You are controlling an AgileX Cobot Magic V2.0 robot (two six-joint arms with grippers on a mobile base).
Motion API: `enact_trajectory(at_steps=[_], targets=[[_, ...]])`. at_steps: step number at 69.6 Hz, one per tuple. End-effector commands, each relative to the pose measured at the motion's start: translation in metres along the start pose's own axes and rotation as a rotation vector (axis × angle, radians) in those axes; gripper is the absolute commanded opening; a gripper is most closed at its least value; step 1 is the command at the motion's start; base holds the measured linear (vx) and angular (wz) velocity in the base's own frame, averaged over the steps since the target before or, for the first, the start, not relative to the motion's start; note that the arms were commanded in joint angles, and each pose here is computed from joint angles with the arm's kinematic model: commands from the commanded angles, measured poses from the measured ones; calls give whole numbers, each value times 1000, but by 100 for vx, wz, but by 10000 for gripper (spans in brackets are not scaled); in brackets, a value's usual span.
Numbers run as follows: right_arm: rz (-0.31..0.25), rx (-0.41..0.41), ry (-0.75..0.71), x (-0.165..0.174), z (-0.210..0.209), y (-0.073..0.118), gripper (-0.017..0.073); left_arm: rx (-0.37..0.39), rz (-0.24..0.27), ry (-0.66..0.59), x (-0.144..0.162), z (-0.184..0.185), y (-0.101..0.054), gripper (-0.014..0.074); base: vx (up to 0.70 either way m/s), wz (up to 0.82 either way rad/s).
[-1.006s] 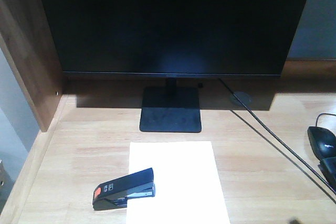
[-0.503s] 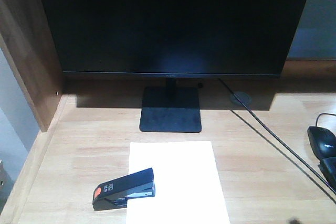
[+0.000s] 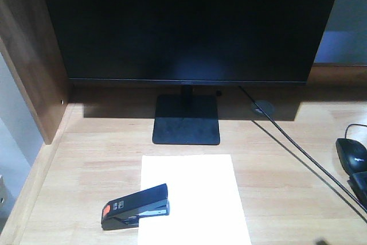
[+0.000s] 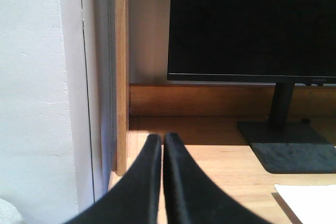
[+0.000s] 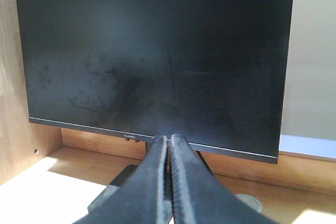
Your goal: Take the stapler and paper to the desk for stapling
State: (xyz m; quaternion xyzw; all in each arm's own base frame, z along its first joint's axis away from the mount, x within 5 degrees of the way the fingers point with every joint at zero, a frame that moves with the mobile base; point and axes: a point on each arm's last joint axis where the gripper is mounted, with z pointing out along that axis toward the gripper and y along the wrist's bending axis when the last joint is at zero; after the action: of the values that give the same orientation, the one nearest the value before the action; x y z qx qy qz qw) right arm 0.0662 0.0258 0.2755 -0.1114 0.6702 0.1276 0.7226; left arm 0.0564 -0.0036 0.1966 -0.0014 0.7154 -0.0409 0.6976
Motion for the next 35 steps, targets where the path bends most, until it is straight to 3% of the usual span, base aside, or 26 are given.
enact_trajectory(at_steps=[1,35], targets=[[-26,28,-22,-9,0,-2,-7,-5,-16,-86,-5,-1,1,-6,0,0],[-26,28,-22,-9,0,-2,-7,-5,-16,-86,-5,-1,1,-6,0,0]])
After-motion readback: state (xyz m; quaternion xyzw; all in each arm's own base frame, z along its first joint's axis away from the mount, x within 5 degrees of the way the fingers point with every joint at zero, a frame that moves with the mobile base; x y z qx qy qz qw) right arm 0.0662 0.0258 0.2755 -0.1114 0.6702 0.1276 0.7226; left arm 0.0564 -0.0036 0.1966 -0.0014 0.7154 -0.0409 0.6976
